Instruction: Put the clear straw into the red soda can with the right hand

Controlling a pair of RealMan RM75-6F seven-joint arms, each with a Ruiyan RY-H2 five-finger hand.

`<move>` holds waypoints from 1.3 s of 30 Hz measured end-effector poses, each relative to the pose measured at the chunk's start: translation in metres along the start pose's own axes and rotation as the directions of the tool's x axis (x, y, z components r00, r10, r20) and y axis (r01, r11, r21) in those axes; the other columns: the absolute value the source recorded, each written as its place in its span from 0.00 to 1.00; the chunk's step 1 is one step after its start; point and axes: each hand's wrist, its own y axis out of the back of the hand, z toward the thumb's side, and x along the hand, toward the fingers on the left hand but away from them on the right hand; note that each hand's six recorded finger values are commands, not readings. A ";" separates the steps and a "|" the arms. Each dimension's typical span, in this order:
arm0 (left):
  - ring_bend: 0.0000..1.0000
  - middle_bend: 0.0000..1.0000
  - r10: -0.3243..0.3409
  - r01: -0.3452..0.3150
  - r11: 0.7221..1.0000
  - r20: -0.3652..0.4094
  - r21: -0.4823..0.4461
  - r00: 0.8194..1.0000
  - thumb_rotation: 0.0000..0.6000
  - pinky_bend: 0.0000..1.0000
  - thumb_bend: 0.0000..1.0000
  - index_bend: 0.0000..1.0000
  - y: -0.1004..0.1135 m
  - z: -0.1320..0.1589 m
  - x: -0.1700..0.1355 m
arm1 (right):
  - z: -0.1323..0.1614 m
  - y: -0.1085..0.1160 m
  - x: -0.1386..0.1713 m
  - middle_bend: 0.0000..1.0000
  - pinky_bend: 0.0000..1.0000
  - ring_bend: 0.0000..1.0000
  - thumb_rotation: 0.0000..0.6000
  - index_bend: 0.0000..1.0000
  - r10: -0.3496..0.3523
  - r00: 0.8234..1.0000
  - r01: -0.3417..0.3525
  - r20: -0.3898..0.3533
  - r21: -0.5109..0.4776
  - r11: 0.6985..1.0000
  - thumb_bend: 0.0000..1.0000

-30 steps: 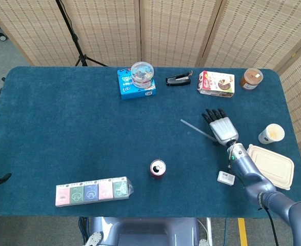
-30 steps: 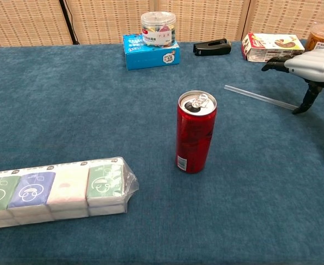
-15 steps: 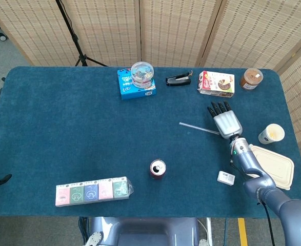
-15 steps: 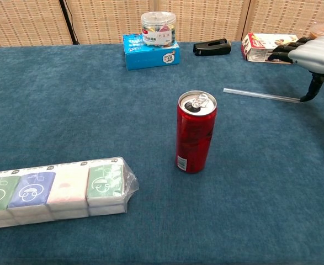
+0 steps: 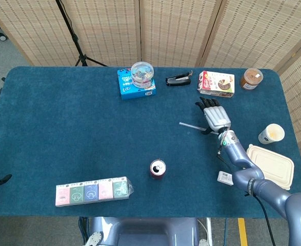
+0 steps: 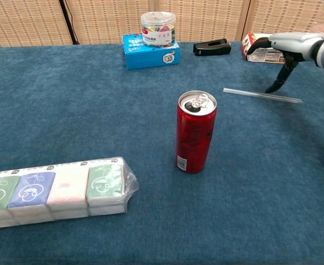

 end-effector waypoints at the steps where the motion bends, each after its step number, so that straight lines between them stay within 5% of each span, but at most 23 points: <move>1: 0.00 0.00 0.000 0.000 1.000 -0.001 -0.001 1.000 1.00 0.00 0.00 0.00 0.000 0.000 0.000 | 0.002 0.001 -0.003 0.00 0.00 0.00 1.00 0.28 0.001 1.000 -0.001 0.006 -0.027 1.000 0.00; 15: 0.00 0.00 0.005 -0.005 1.000 -0.009 -0.026 1.000 1.00 0.00 0.00 0.00 0.005 -0.005 0.002 | 0.023 -0.018 -0.024 0.00 0.00 0.00 1.00 0.41 0.038 0.996 -0.022 0.080 -0.203 0.979 0.00; 26: 0.00 0.00 0.005 -0.006 0.999 -0.019 -0.037 1.000 1.00 0.00 0.00 0.00 0.007 -0.008 0.004 | 0.036 -0.026 -0.029 0.00 0.00 0.00 1.00 0.44 0.064 0.993 -0.036 0.095 -0.266 0.963 0.25; 39: 0.00 0.00 0.005 -0.005 0.999 -0.015 -0.038 1.000 1.00 0.00 0.00 0.00 0.008 -0.008 0.003 | 0.040 -0.027 -0.025 0.00 0.00 0.00 1.00 0.45 0.078 0.994 -0.055 0.080 -0.251 0.966 0.31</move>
